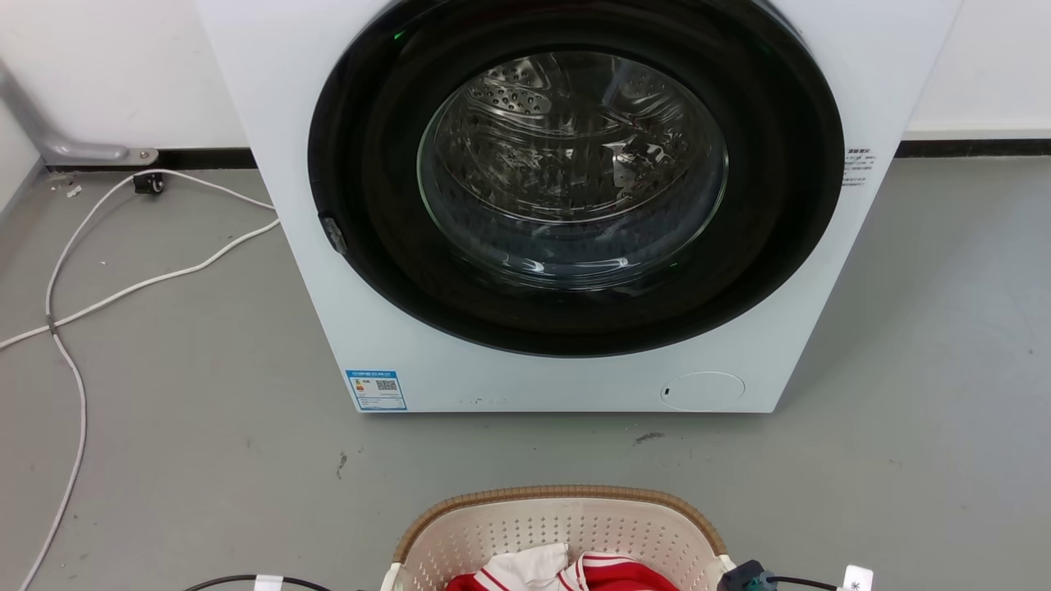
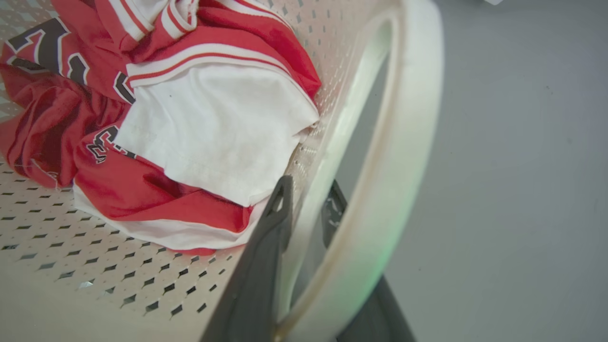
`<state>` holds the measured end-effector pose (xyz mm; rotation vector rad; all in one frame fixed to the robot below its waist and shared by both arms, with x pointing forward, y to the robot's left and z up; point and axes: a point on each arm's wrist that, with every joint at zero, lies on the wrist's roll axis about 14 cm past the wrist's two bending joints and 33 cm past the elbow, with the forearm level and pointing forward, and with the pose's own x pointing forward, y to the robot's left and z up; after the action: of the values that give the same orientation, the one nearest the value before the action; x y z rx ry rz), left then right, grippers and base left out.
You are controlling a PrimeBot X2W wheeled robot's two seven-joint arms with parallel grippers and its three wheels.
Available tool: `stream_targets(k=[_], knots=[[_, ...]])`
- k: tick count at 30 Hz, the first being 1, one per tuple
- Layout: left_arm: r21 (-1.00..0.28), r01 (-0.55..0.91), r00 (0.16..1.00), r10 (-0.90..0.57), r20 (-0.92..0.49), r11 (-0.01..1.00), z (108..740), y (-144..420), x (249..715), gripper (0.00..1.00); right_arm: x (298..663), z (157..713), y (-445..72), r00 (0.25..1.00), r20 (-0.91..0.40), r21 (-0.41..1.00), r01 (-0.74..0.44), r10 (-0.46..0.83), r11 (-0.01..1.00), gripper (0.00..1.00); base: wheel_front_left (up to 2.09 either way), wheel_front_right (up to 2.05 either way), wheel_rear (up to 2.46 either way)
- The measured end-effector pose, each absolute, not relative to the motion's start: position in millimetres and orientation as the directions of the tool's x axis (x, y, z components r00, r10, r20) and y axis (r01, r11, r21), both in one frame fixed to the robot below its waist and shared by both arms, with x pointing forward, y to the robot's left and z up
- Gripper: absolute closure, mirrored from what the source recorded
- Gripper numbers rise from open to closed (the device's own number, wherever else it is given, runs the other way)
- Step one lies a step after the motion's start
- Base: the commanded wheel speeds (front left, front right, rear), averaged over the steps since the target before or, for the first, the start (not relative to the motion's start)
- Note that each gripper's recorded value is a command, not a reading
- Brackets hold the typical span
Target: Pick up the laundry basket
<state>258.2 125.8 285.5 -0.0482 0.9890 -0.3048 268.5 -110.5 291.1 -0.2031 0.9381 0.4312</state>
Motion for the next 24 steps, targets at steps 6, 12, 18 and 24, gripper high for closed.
stream_targets(k=[6, 12, 18, 24], knots=[[-0.182, 0.228, 0.508, -0.276, -0.816, 0.956, 284.6, 125.4, 257.2, 1.0, 267.0, 289.9, -111.0, 0.509, -0.818, 0.019, -0.441, 0.267, 0.897, 1.0, 0.0, 0.0, 0.0], [-0.184, 0.23, 0.503, -0.278, -0.818, 0.956, 283.6, 124.7, 256.3, 1.0, 266.3, 289.3, -111.7, 0.508, -0.819, 0.02, -0.439, 0.266, 0.898, 1.0, 0.0, 0.0, 0.0], [-0.186, 0.226, 0.501, -0.278, -0.819, 0.956, 282.8, 124.8, 255.2, 1.0, 266.2, 288.6, -111.4, 0.505, -0.821, 0.021, -0.439, 0.267, 0.898, 1.0, 0.0, 0.0, 0.0], [-0.189, 0.222, 0.499, -0.278, -0.821, 0.957, 282.1, 124.9, 254.5, 1.0, 265.5, 288.1, -111.7, 0.504, -0.822, 0.022, -0.437, 0.266, 0.899, 1.0, 0.0, 0.0, 0.0]])
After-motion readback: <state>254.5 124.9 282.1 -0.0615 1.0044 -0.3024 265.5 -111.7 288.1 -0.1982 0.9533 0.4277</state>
